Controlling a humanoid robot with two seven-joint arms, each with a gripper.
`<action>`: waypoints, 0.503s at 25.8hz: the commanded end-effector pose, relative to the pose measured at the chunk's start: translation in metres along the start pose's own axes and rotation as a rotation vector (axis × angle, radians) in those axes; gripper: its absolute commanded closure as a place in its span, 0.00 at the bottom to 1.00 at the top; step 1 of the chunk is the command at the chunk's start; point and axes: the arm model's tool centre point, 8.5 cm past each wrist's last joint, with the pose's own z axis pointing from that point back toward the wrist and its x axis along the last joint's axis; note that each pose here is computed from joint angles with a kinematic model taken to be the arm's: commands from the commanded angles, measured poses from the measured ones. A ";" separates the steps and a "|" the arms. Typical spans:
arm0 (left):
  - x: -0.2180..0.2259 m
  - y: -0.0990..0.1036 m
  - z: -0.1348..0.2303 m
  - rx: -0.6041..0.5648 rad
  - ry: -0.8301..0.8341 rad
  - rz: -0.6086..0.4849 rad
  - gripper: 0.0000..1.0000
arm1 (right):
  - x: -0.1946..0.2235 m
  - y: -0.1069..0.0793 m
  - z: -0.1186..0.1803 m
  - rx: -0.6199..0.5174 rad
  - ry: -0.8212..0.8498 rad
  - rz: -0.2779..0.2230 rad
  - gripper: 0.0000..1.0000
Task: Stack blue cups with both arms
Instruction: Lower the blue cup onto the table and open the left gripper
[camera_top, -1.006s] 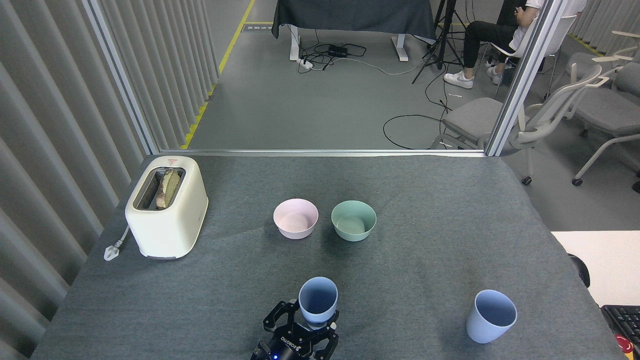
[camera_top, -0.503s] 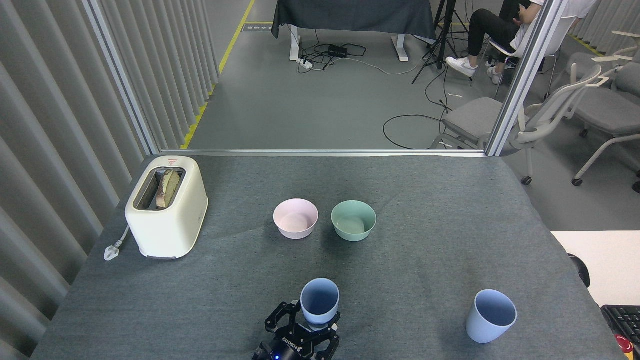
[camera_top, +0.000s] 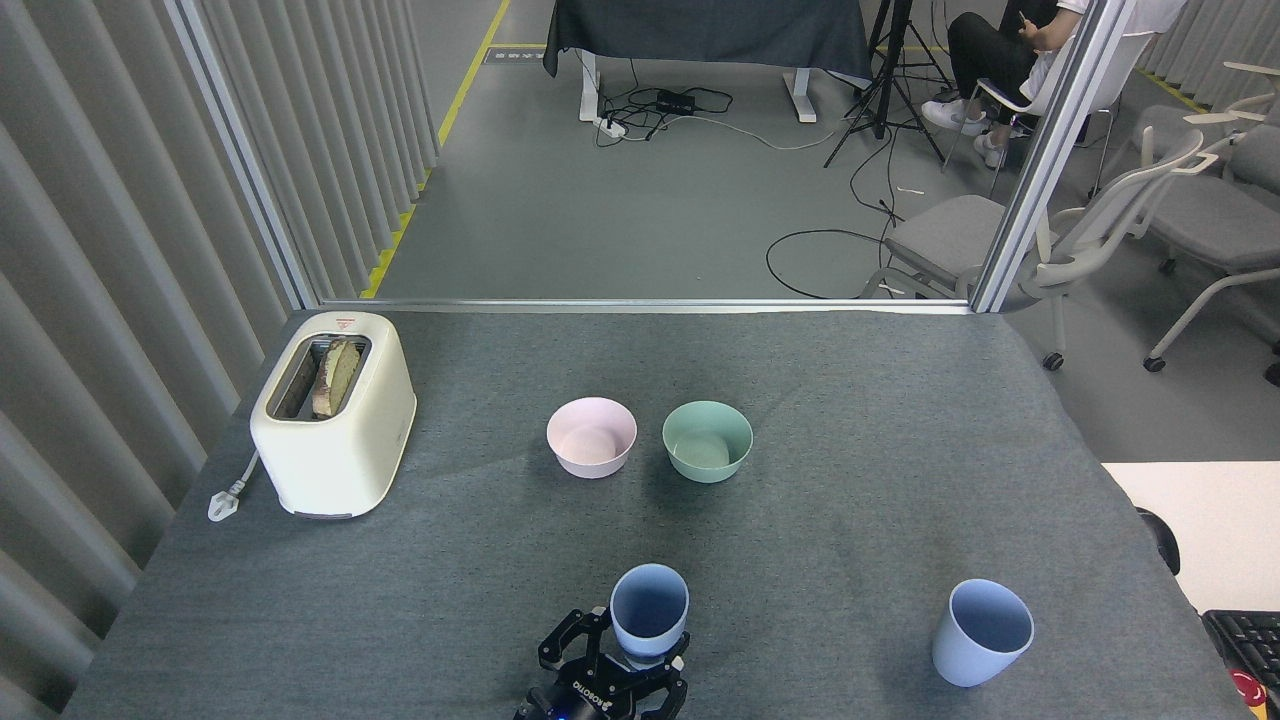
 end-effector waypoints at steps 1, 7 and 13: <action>0.002 0.000 -0.001 0.000 -0.009 -0.005 0.17 | 0.000 0.001 0.000 0.000 0.000 -0.001 0.00; 0.002 -0.001 0.000 -0.009 -0.020 -0.051 0.17 | 0.000 0.000 0.000 -0.001 -0.001 0.001 0.00; 0.003 -0.001 -0.001 -0.007 -0.018 -0.046 0.02 | -0.001 0.001 0.000 0.002 0.001 0.001 0.00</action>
